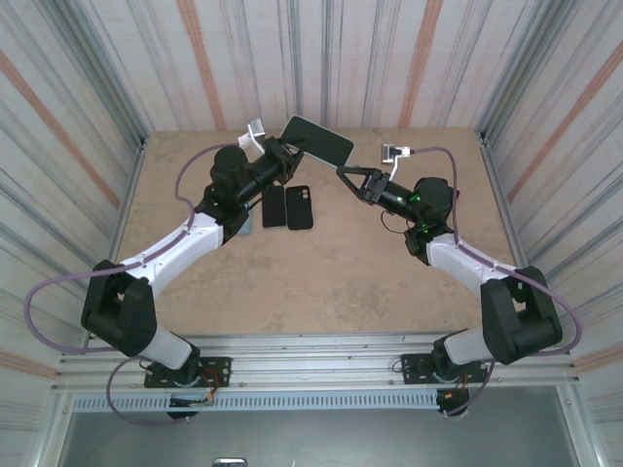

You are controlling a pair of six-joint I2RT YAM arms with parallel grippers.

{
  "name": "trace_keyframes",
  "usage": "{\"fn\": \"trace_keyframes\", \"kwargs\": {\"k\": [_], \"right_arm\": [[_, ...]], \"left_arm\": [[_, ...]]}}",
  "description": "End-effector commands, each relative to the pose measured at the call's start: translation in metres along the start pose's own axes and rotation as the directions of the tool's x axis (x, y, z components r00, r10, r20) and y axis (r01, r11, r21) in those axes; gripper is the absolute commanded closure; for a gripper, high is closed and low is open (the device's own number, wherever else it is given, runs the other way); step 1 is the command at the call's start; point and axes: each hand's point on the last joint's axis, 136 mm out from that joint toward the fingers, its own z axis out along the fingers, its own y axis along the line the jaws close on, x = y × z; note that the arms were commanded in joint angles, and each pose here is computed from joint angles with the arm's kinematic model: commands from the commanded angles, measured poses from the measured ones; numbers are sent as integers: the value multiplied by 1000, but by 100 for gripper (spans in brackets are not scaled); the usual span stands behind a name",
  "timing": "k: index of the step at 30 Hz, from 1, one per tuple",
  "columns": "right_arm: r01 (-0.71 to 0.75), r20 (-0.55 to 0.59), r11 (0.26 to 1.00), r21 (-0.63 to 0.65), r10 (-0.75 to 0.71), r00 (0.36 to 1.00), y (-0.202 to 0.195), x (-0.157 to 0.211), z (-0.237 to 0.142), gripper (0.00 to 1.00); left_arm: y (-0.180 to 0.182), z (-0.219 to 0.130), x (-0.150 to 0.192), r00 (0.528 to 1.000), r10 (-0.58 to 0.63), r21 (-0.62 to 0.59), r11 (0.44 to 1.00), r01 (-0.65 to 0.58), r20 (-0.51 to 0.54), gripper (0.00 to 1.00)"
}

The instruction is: Take the phone out of the phone case

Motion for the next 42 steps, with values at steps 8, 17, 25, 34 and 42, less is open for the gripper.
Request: {"fn": "trace_keyframes", "kwargs": {"k": [8,17,25,34,42], "right_arm": [[-34,-12,999,-34,34,999,7,-6,7,71],[-24,-33,999,-23,23,999,-1,0,6,87],[43,-105,999,17,-41,994,-22,11,7,92],[130,-166,984,125,-108,980,-57,19,4,94],[157,-142,974,163,-135,981,-60,2,-8,95]], "left_arm": [[-57,-5,-5,997,71,146,987,-70,0,100],[-61,-5,-4,1000,26,161,987,-24,-15,100],[-87,-4,8,996,-29,228,973,47,-81,100],[-117,-6,22,988,-58,297,950,99,-144,100],[-123,-5,32,983,-35,302,949,90,-183,100]]}}
